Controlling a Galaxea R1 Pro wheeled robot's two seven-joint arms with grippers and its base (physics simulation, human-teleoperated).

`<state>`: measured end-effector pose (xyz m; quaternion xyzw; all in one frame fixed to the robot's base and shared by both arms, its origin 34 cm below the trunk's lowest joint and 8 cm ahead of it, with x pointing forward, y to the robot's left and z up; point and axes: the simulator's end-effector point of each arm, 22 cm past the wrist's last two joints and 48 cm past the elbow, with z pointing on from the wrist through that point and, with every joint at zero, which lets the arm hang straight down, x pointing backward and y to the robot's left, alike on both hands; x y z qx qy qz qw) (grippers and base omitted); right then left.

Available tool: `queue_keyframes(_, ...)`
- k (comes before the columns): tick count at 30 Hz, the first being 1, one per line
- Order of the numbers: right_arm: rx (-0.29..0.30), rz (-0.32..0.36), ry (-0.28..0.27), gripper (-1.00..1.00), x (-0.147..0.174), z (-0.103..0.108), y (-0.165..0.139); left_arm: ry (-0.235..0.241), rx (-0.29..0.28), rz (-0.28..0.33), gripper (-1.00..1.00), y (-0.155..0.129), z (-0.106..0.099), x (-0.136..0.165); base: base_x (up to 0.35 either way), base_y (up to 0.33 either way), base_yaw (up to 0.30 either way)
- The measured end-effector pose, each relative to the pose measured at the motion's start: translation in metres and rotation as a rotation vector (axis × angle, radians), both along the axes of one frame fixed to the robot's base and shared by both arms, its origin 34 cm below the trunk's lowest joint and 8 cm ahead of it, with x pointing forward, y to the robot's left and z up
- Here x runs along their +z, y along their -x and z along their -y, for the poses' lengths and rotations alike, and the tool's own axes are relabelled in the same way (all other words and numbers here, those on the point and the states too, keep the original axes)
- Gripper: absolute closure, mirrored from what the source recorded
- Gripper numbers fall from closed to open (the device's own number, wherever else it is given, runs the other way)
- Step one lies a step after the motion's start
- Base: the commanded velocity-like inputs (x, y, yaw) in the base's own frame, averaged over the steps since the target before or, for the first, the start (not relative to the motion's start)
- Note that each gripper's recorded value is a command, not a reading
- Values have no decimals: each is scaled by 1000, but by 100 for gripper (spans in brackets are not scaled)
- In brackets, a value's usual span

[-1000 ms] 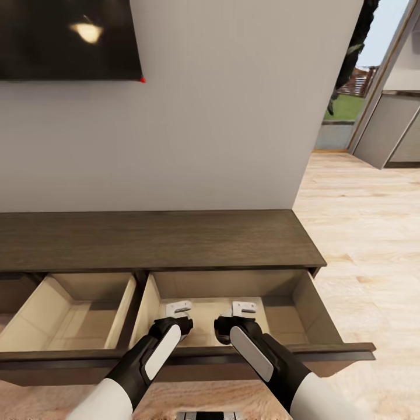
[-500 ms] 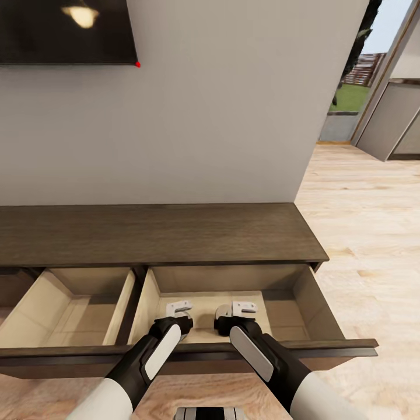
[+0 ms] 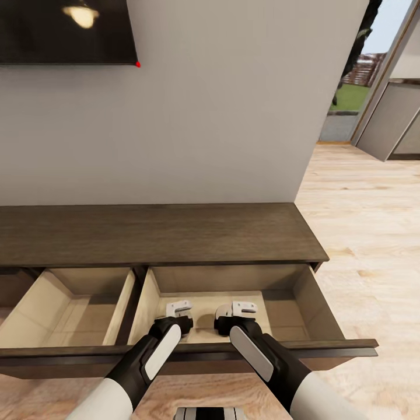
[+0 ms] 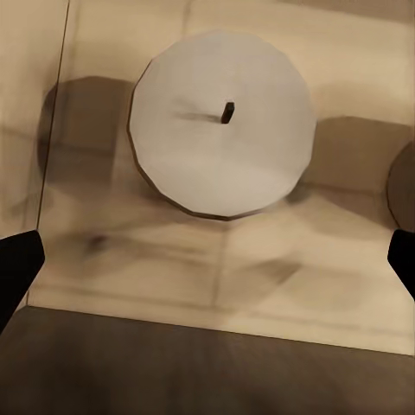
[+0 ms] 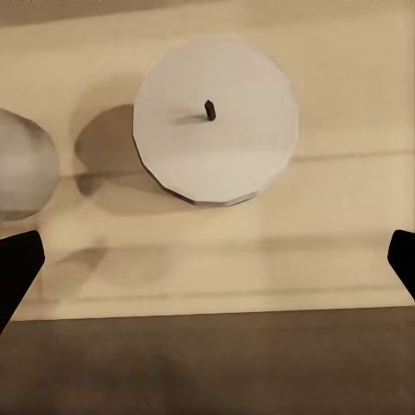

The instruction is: Place each of the two pumpkins and all three candles from the living room inside a cabinet in the living room (use any cabinet), then make sure every cabinet is closed, and position the cauldron so it is next to a table in the living room.

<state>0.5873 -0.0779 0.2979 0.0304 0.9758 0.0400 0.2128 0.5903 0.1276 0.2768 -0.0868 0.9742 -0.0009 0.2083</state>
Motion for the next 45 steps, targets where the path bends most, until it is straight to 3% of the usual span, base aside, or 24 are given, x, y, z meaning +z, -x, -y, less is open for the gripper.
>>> queue_keyframes(13,0,0,0,-100,0,0,0,2,2,-2,-100,0,0,0,0,0,0)
queue_keyframes(45,0,129,0,-100,71,1,-22,15,6,162,-100,-35,1,87,0,0,0)
